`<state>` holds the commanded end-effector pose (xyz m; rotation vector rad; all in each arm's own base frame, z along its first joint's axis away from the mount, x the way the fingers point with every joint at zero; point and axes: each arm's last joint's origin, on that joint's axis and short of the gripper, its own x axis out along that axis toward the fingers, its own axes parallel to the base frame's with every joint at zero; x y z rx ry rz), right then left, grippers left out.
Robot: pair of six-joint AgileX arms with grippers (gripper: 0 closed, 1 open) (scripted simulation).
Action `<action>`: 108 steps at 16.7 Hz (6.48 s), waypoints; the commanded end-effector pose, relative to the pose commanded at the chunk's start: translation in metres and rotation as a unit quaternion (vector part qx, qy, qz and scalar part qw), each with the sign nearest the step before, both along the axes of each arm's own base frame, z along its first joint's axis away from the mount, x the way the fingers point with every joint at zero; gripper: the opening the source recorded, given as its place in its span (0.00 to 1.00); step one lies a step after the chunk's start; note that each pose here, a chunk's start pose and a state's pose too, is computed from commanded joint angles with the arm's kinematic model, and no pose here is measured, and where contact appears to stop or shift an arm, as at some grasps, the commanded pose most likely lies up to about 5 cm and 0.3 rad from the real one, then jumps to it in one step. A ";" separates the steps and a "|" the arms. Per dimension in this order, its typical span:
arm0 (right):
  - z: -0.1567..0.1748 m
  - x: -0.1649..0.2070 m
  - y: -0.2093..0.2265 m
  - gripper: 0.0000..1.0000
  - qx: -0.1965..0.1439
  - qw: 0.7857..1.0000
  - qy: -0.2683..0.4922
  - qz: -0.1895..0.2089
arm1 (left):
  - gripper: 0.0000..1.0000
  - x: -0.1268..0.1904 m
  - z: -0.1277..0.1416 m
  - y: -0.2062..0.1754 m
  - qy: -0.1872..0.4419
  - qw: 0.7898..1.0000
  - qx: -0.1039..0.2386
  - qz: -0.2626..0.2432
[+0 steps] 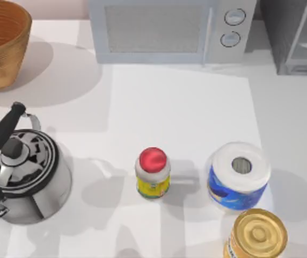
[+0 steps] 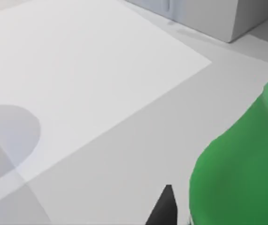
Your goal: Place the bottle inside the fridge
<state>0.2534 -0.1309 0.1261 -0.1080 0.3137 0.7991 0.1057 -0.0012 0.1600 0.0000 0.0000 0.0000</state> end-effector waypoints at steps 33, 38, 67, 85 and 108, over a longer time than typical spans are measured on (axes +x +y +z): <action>0.056 -0.141 0.126 0.01 0.054 0.904 -0.156 -0.396 | 1.00 0.000 0.000 0.000 0.000 1.000 0.000 0.000; 0.106 -0.108 0.121 0.01 0.059 0.902 -0.177 -0.390 | 1.00 0.000 0.000 0.000 0.000 1.000 0.000 0.000; 0.004 0.152 0.026 0.01 0.052 0.908 -0.150 -0.388 | 1.00 0.000 0.000 0.000 0.000 1.000 0.000 0.000; 0.006 0.248 0.027 0.01 0.054 0.909 -0.154 -0.383 | 1.00 0.000 0.000 0.000 0.000 1.000 0.000 0.000; 0.002 0.251 0.028 1.00 0.052 0.909 -0.146 -0.386 | 1.00 0.000 0.000 0.000 0.000 1.000 0.000 0.000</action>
